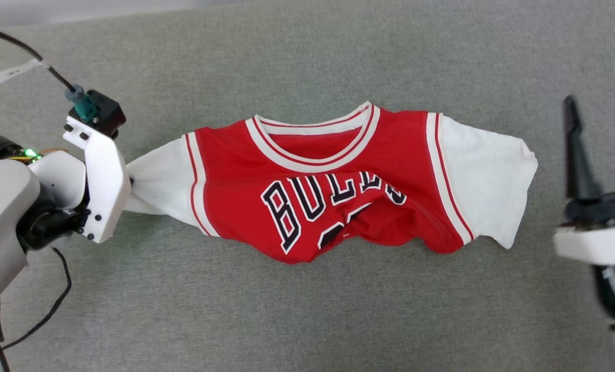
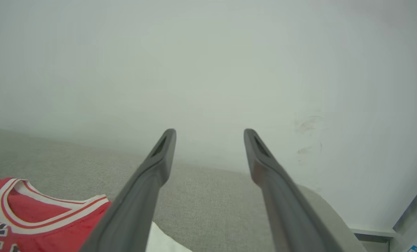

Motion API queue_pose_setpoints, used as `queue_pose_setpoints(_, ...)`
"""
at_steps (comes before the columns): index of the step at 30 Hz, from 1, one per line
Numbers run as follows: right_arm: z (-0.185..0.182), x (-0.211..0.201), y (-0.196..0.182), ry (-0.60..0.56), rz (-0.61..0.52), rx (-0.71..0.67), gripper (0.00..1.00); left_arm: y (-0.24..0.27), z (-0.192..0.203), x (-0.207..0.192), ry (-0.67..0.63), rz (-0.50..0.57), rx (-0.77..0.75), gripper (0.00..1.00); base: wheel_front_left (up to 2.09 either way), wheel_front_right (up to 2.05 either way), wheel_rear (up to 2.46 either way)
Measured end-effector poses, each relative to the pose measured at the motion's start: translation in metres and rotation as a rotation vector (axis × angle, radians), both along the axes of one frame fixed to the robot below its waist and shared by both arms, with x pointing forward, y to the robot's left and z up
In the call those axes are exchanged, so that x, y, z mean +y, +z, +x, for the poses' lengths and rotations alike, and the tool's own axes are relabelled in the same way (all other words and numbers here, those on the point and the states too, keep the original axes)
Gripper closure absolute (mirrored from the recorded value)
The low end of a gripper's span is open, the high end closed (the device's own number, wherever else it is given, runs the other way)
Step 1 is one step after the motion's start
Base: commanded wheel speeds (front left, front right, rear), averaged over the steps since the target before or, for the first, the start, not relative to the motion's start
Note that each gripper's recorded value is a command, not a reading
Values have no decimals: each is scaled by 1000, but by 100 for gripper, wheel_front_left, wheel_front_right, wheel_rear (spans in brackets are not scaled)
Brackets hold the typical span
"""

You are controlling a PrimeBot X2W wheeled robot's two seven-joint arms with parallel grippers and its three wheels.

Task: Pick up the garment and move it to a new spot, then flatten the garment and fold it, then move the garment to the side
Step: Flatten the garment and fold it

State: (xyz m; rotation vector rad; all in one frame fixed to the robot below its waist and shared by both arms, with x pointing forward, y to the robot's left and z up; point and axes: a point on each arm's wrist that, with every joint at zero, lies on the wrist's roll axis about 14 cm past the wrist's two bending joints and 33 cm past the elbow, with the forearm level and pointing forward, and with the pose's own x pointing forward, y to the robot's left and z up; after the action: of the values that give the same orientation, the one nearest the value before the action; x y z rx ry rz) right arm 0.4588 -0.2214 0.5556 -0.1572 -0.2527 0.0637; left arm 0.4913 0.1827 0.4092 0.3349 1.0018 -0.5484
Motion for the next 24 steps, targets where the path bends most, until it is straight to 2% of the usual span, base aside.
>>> queue_pose_setpoints(2,5,-6,11,8,-50,-23,0,12,1,-4,-18,-23,-47,100,0,0,0)
queue_pose_setpoints(3,17,-12,8,39,-159,39,0,26,2,-6,-36,-44,-105,100,0,0,0)
queue_pose_setpoints(7,39,-10,-13,104,-281,275,0,43,4,-9,-52,-64,-163,100,0,0,0)
queue_pose_setpoints(11,51,-10,-32,152,-304,527,0,47,4,-14,-70,-71,-184,100,0,0,0)
queue_pose_setpoints(12,51,-10,-32,152,-304,527,0,47,4,-14,-70,-71,-184,100,0,0,0)
queue_pose_setpoints(13,50,-12,-49,172,-304,680,0,47,5,-15,-77,-72,-193,100,0,0,0)
queue_pose_setpoints(14,48,-13,-59,181,-305,765,0,48,6,-16,-79,-74,-196,100,0,0,0)
queue_pose_setpoints(15,48,-13,-59,181,-305,765,0,48,6,-16,-79,-74,-196,100,0,0,0)
queue_pose_setpoints(18,36,-15,-88,203,-269,1012,0,47,8,-19,-89,-77,-202,100,0,0,0)
queue_pose_setpoints(24,25,-28,-129,178,-254,1302,0,43,16,-23,-104,-85,-218,100,0,0,0)
